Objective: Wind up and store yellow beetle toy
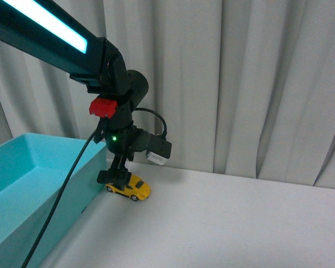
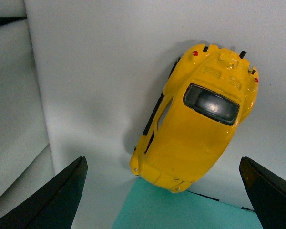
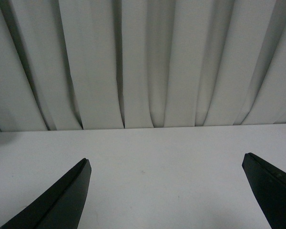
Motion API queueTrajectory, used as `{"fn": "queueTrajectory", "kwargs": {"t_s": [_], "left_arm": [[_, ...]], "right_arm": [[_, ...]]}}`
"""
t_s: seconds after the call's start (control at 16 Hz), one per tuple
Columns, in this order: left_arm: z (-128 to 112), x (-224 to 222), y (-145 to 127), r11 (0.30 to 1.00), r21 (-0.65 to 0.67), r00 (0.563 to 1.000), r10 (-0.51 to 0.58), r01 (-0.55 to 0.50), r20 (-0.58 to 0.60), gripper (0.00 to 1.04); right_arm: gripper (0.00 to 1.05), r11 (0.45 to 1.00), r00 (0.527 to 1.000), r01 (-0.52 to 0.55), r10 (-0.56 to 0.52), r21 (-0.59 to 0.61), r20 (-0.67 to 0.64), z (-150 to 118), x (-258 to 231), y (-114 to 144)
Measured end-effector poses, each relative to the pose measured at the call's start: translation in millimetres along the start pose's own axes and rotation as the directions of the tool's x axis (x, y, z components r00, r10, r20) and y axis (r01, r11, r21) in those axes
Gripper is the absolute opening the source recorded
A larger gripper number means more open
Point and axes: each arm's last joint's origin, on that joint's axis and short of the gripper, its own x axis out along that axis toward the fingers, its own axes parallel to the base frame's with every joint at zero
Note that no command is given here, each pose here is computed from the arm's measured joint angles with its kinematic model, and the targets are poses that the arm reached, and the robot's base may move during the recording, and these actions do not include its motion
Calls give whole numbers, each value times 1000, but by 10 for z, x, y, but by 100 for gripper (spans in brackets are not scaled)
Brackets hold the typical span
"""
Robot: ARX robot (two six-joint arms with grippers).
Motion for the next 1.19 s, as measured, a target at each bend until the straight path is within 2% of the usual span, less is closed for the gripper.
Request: {"fn": "queueTrajectory", "kwargs": {"t_s": [0.25,0.44,0.5,0.69,0.75,0.94,1.06,1.19], "left_arm": [[0,114,-64,998,-62,1000,-8,7,-15,98],[18,171,-98,998,-56,1000,-11,11,0,98],[23,198,-111,999,-37,1000,-20,20,11,90],[31,284,-145,999,27,999,-36,36,24,55],[40,293,-153,998,47,999,-35,33,28,47],[72,273,-155,991,129,998,-36,28,57,44],[162,221,-217,962,269,991,-72,40,109,43],[409,87,-315,913,408,971,-123,29,204,42]], "right_arm": [[98,1000,1000,0,0,0,0,0,0,0],[98,1000,1000,0,0,0,0,0,0,0],[98,1000,1000,0,0,0,0,0,0,0],[98,1000,1000,0,0,0,0,0,0,0],[98,1000,1000,0,0,0,0,0,0,0],[98,1000,1000,0,0,0,0,0,0,0],[98,1000,1000,0,0,0,0,0,0,0],[98,1000,1000,0,0,0,0,0,0,0]]}}
